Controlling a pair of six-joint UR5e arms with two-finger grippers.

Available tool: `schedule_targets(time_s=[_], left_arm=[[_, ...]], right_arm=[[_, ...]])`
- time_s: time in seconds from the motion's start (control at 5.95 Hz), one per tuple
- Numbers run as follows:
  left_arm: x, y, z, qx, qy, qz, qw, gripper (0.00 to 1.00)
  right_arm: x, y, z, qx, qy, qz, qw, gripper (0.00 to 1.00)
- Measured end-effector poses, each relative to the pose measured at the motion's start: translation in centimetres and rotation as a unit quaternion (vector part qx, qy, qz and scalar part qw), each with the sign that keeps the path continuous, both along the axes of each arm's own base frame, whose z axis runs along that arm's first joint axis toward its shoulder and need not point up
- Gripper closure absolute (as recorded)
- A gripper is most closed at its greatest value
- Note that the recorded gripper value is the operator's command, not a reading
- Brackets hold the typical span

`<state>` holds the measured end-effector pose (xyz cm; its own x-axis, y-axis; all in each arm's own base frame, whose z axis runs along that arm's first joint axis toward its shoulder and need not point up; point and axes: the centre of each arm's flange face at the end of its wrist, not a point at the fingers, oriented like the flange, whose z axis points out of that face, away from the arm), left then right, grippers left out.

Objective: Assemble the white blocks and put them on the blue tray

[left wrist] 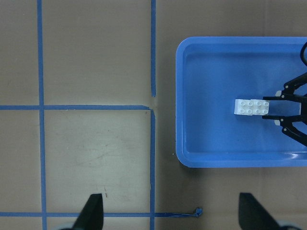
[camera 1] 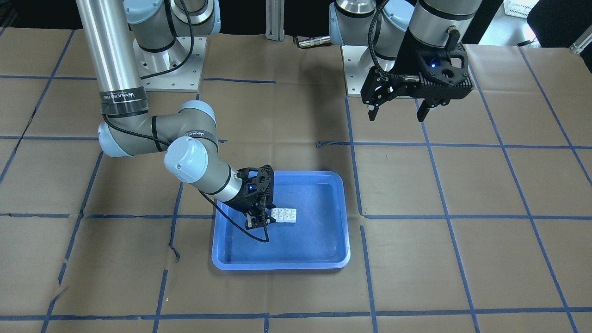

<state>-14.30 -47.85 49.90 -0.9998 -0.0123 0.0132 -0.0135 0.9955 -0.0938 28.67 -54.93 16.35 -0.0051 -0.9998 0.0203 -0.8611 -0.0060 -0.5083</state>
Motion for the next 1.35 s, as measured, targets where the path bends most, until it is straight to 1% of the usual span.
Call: schedule_targets(time_s=[0.17, 0.34, 0.5, 1.01, 1.18, 1.35], left_arm=[[-0.01, -0.1, -0.01, -0.002, 0.0, 0.0, 1.0, 0.01], [-0.01, -0.19, 0.03, -0.003, 0.0, 0.001, 1.0, 0.01], [-0.02, -0.24, 0.07, -0.004, 0.001, 0.001, 1.0, 0.01], [-0.02, -0.31, 0.05, -0.006, 0.001, 0.0, 1.0, 0.01], [-0.03, -0.33, 0.04, -0.006, 0.001, 0.001, 1.0, 0.01], [-0.03, -0.37, 0.03, -0.006, 0.001, 0.001, 1.0, 0.01]], right_arm=[[0.01, 0.06, 0.0, 0.0, 0.0, 0.0, 1.0, 0.74], [0.01, 0.09, -0.01, 0.001, 0.0, 0.0, 1.0, 0.71], [0.01, 0.1, -0.03, 0.001, 0.0, 0.0, 1.0, 0.63], [0.01, 0.1, -0.22, 0.003, 0.0, 0.0, 1.0, 0.53], [0.01, 0.11, -0.25, 0.003, 0.0, 0.0, 1.0, 0.46], [0.02, 0.11, -0.23, 0.003, 0.0, -0.001, 1.0, 0.36]])
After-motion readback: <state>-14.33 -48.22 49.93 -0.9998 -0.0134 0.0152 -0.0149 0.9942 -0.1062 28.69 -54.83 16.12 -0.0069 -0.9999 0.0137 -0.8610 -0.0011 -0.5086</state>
